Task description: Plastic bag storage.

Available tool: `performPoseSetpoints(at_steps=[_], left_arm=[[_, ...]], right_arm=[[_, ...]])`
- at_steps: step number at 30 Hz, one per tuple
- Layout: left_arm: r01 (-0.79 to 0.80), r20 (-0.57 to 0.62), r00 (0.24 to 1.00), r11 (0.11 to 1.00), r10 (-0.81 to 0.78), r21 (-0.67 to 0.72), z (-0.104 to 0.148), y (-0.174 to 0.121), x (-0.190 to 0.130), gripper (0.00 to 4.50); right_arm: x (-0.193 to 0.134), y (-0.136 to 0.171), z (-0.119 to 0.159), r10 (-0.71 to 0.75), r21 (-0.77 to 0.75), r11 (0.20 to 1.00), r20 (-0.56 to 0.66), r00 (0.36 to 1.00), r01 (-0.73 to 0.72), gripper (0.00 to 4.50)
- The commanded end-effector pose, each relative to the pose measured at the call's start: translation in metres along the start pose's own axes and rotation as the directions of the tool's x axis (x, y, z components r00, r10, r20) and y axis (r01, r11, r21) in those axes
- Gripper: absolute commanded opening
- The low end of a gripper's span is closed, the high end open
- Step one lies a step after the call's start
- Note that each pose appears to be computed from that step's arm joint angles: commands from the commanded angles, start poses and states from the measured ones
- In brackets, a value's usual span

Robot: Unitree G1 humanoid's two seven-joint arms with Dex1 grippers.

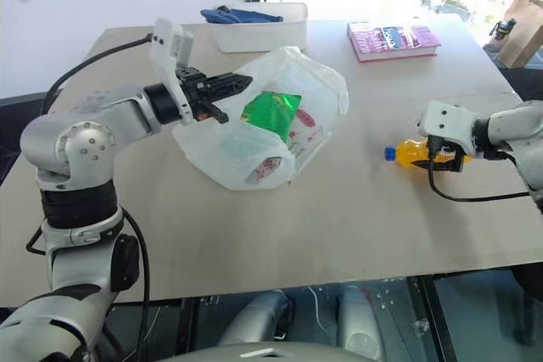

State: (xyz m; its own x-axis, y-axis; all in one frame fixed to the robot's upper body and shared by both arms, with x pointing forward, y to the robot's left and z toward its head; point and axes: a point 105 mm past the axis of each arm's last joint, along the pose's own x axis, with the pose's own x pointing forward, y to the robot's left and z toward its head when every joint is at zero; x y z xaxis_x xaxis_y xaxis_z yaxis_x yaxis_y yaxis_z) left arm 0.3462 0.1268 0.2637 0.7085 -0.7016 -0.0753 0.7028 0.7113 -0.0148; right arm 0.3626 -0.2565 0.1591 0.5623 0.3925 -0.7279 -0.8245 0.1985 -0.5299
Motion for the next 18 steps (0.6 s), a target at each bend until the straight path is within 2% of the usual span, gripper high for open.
performPoseSetpoints(at_steps=[1, 8, 13, 16, 18], left_arm=[[0.012, 0.035, 0.999, 0.998, -0.014, 0.063, 0.010, -0.011, -0.007, 0.00], [0.009, 0.030, 0.999, 0.997, -0.011, 0.074, 0.008, -0.014, -0.013, 0.00], [0.000, 0.033, 0.999, 0.997, -0.002, 0.074, 0.009, -0.012, -0.013, 0.00], [0.006, 0.041, 0.999, 0.997, -0.009, 0.076, 0.011, -0.013, -0.011, 0.00], [0.020, 0.051, 0.998, 0.996, -0.024, 0.090, 0.014, -0.015, -0.010, 0.00]], right_arm=[[0.008, -0.005, -0.027, 0.044, -0.070, 0.996, -0.121, 0.992, -0.053, 4.45], [0.012, -0.006, -0.047, 0.109, 0.060, 0.993, -0.191, 0.975, -0.099, 4.45], [0.003, -0.003, -0.043, 0.184, 0.141, 0.976, -0.148, 0.972, -0.163, 3.12], [-0.004, -0.004, -0.035, 0.181, 0.160, 0.974, -0.103, 0.978, -0.163, 3.12], [-0.013, -0.004, -0.023, 0.159, 0.189, 0.970, -0.030, 0.987, -0.150, 3.12]])
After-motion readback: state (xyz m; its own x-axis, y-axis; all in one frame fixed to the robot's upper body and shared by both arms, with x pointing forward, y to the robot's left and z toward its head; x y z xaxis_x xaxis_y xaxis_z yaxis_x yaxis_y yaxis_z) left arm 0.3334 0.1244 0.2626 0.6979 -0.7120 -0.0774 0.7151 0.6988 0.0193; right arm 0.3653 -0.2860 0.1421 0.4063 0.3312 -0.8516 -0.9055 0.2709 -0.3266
